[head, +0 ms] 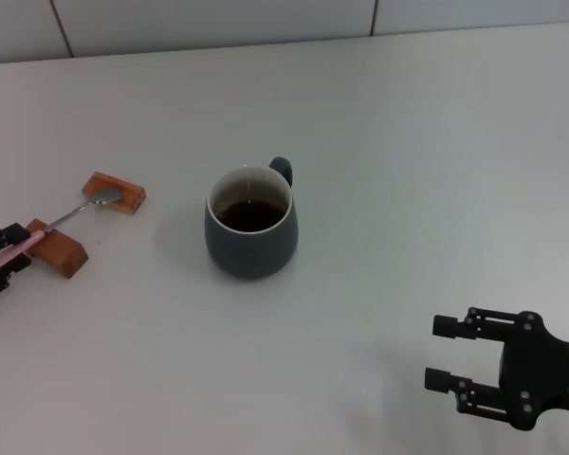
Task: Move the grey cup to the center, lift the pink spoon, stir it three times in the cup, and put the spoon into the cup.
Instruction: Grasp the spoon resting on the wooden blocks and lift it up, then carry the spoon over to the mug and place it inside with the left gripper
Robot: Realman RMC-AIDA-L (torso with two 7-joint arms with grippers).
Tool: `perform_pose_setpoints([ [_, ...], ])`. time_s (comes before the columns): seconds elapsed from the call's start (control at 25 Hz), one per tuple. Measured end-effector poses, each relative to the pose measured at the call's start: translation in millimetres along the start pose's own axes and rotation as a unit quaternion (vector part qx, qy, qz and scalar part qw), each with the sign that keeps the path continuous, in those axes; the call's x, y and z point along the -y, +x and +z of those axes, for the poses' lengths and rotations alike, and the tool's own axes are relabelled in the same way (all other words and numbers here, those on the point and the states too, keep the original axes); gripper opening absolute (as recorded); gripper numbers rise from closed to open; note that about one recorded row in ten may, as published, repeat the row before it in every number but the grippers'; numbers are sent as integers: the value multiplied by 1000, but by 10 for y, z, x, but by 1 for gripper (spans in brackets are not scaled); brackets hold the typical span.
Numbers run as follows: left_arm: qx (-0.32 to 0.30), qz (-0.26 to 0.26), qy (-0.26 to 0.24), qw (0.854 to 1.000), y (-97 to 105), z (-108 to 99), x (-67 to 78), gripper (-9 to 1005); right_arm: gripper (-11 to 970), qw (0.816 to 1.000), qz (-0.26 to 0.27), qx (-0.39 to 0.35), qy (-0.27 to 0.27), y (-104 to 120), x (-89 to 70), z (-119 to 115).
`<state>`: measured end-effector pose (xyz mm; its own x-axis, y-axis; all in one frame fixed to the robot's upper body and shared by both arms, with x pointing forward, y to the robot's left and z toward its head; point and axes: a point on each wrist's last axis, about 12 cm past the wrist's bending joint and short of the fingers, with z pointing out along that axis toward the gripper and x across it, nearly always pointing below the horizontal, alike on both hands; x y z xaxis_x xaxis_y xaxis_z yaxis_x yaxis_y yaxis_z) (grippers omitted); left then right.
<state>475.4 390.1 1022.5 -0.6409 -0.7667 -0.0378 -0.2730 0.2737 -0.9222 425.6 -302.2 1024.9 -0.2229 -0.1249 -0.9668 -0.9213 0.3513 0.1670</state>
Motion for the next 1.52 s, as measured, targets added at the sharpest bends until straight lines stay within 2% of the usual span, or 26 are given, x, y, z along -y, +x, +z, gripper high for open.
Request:
perform_pose_setpoints([
  [0.36,2,1,-4,1000,2,6,-11,343,631,1000,0,-1,-1,-5,10,2],
  [0.92,3,12,-7,1000,15,12,-28,265,631,1000,-1,-4,-2,-6,19,11],
  [1.08,8,13,5,1000,34,5,-26,255,631,1000,0,-4,-2,-4,18,17],
  [1.32,6,10,86,996,84,8,129,195,631,1000,2,-4,-3,-16,32,33],
  [1.52,11,34,157,987,86,-10,300,179,632,1000,4,-5,-6,-26,42,45],
])
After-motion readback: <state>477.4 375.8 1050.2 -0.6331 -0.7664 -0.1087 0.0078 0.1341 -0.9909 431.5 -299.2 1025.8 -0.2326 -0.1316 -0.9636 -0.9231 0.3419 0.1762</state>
